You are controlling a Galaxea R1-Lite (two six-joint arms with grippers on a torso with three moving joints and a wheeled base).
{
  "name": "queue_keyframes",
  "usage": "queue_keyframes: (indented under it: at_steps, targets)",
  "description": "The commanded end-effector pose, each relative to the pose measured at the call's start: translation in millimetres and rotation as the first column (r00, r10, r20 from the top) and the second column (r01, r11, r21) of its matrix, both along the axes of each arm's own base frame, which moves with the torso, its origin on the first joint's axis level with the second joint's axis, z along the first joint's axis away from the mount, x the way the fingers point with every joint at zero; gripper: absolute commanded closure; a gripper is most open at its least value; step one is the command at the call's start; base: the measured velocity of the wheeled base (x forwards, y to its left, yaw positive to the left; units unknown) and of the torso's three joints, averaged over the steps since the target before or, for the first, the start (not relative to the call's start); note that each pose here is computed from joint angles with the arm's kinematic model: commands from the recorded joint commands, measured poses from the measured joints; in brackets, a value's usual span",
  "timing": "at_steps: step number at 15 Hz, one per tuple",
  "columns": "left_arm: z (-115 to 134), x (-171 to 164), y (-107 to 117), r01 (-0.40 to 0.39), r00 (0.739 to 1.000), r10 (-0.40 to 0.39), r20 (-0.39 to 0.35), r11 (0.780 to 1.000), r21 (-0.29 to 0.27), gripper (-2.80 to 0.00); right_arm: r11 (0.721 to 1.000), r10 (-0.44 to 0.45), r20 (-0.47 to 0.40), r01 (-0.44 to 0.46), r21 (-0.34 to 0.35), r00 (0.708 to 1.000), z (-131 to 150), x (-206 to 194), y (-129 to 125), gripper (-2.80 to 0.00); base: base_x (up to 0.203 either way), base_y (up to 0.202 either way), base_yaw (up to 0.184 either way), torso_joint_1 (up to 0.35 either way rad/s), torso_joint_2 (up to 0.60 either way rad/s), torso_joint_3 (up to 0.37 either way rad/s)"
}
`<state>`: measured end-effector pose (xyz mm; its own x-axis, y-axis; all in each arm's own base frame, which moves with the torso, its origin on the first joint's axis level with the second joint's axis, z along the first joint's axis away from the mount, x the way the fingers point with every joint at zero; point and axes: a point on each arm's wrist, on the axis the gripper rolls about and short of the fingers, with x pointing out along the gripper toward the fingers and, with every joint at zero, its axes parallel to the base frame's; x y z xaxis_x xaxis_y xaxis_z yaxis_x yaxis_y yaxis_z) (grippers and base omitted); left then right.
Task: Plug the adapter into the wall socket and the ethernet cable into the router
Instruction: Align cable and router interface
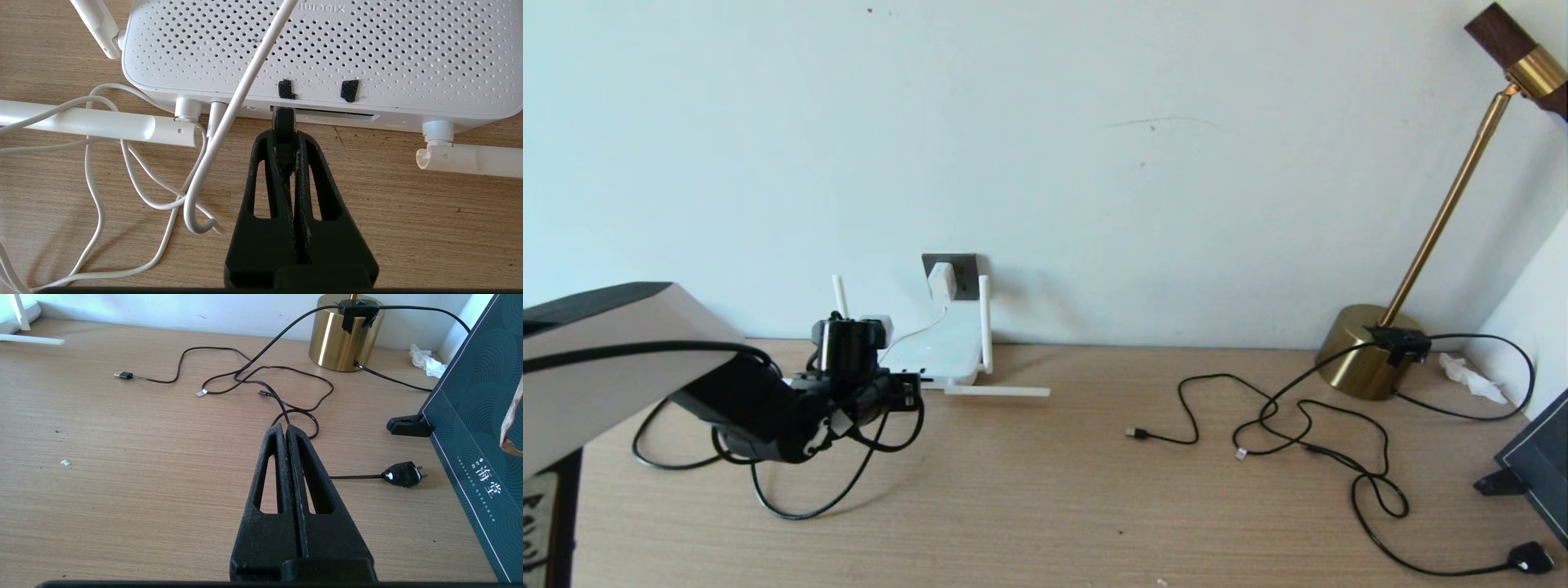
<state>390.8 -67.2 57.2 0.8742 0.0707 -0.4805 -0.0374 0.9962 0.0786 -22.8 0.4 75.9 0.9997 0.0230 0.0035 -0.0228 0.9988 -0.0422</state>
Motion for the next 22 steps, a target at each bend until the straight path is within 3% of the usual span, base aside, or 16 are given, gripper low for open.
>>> queue_keyframes:
  at_steps: [1, 22]
  targets:
    - [-1.1, 0.3, 0.3, -0.003, 1.0, 0.003, -0.001, 1.0, 0.001, 0.0, 1.0, 0.002, 0.0, -0.002, -0.001, 1.0, 0.1, 0.1, 0.0, 0.0, 0.0, 0.0, 0.0, 0.0, 0.0, 0.0]
    - [-8.6, 0.6, 10.1, -0.027, 0.999, 0.027, -0.023, 1.0, 0.005, 0.0, 1.0, 0.002, 0.0, -0.002, -0.001, 1.0, 0.1, 0.1, 0.0, 0.0, 0.0, 0.0, 0.0, 0.0, 0.0, 0.0]
